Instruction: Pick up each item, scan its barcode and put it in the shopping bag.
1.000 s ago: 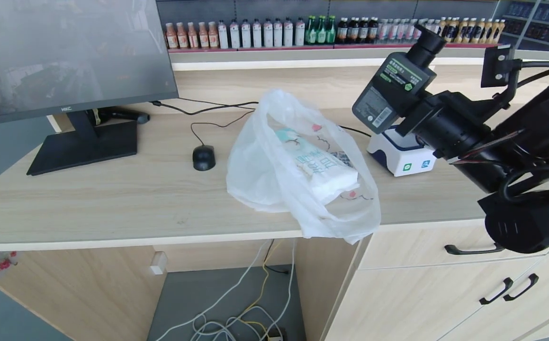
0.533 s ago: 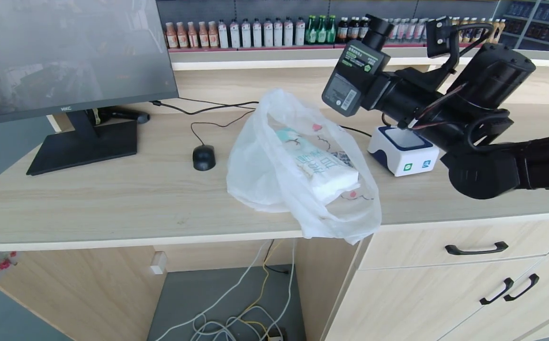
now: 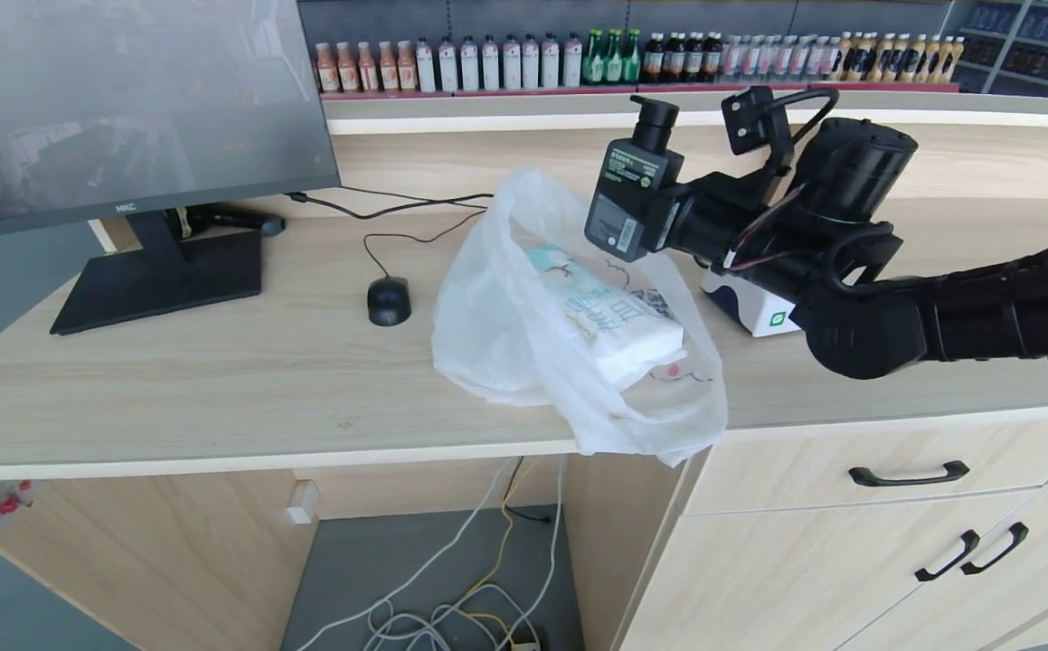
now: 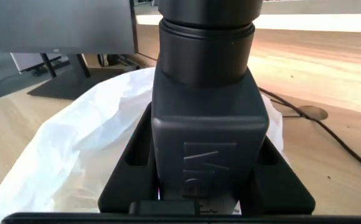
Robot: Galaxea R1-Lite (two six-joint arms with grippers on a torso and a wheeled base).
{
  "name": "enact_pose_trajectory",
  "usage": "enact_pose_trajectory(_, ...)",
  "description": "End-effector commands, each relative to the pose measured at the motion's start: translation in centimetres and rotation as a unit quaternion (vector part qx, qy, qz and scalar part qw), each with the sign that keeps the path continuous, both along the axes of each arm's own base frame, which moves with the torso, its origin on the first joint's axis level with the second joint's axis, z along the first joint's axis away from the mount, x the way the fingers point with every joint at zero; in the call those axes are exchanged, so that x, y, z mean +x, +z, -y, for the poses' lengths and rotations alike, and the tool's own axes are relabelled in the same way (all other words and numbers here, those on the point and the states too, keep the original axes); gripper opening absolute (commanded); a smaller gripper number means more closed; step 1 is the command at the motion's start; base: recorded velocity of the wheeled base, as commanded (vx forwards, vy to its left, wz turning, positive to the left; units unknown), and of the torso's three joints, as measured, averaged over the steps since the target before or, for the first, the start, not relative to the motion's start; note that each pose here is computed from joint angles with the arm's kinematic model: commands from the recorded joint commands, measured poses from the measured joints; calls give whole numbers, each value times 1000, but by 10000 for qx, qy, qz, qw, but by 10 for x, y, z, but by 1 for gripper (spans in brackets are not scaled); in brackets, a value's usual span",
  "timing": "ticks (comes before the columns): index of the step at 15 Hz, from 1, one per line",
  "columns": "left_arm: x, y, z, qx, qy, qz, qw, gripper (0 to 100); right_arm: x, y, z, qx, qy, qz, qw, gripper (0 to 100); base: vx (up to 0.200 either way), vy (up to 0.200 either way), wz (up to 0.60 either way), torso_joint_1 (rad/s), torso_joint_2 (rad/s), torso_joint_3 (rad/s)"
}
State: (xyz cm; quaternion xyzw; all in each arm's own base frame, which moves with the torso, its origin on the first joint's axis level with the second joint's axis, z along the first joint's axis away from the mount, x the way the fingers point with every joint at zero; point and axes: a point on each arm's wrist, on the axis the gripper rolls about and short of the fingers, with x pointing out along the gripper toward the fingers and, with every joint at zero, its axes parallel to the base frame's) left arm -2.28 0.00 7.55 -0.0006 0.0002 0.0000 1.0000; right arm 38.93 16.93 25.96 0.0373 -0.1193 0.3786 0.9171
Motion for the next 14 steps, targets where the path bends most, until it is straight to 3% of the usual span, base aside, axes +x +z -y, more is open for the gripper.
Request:
enact_pose_trajectory(1,0,0,0,-1,-8,2,10000,100,14,-17,5,-167,-148,-62,9997,0,0,0,0,0,0,0)
enact_pose_trajectory(6,0,0,0,-1,0,2,10000,100,35,-25,18,-655,-651,414,9949,0,0,0,0,0,0,0)
enact_pose_trajectory(10,0,0,0,-1,0,2,10000,100,38,-27,15,-748,-636,512,9939,0,0,0,0,0,0,0)
enact_pose_trajectory(14,0,0,0,-1,-8,2,10000,100,25,-6,2,-691,-519,855,9926,0,0,0,0,0,0,0)
